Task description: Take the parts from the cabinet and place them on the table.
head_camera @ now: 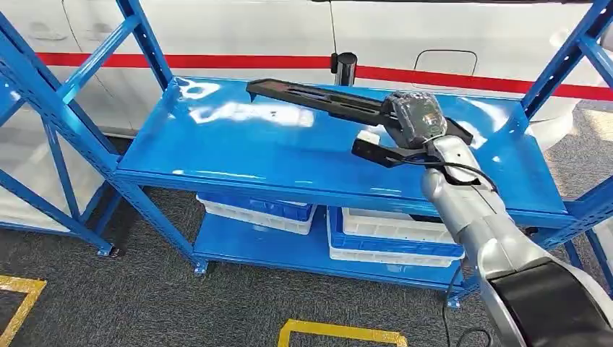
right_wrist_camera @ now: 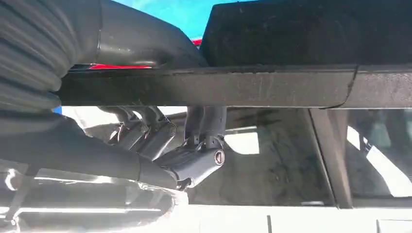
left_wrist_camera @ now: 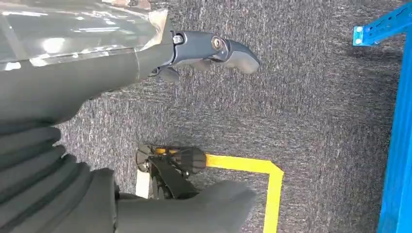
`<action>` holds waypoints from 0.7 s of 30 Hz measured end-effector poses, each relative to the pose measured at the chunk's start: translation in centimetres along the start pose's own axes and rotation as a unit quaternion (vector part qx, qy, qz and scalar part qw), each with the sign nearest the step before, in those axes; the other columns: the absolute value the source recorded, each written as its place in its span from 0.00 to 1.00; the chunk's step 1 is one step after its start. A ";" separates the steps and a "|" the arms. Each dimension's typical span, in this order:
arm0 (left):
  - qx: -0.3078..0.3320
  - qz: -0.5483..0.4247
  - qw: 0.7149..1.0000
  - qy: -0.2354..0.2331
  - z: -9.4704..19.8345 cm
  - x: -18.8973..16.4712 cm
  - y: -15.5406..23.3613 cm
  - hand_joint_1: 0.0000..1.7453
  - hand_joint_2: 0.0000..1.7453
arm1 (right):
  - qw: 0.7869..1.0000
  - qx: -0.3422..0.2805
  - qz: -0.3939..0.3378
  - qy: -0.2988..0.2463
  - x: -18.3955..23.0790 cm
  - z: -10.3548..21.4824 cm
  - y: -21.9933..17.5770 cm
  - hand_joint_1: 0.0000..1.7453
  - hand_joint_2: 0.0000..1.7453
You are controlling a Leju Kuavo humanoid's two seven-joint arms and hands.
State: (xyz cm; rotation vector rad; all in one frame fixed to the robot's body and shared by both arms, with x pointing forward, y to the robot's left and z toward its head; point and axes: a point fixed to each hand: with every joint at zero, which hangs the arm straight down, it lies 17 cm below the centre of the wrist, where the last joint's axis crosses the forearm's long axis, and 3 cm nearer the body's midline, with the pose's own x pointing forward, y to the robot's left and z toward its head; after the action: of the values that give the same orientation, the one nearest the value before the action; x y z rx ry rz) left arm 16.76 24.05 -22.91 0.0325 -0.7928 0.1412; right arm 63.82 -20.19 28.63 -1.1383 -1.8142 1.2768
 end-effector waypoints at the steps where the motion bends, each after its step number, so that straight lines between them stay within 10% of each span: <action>1: 0.003 -0.002 1.000 -0.003 0.0 0.1 0.1 0.00 1.00 | 1.000 -0.005 -0.005 -0.003 0.1 0.0 -0.2 1.00 1.00; 21: 0.061 -0.010 0.997 0.039 -0.3 -1.2 2.5 0.00 1.00 | 0.994 -0.089 -0.063 -0.032 0.8 -1.5 -7.9 1.00 1.00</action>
State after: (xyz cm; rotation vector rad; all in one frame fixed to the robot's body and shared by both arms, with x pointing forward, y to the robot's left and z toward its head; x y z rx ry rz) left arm 15.76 26.44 -24.07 0.1489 -0.7046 0.1715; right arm 62.52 -20.09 36.57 -1.0677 -2.0478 1.1089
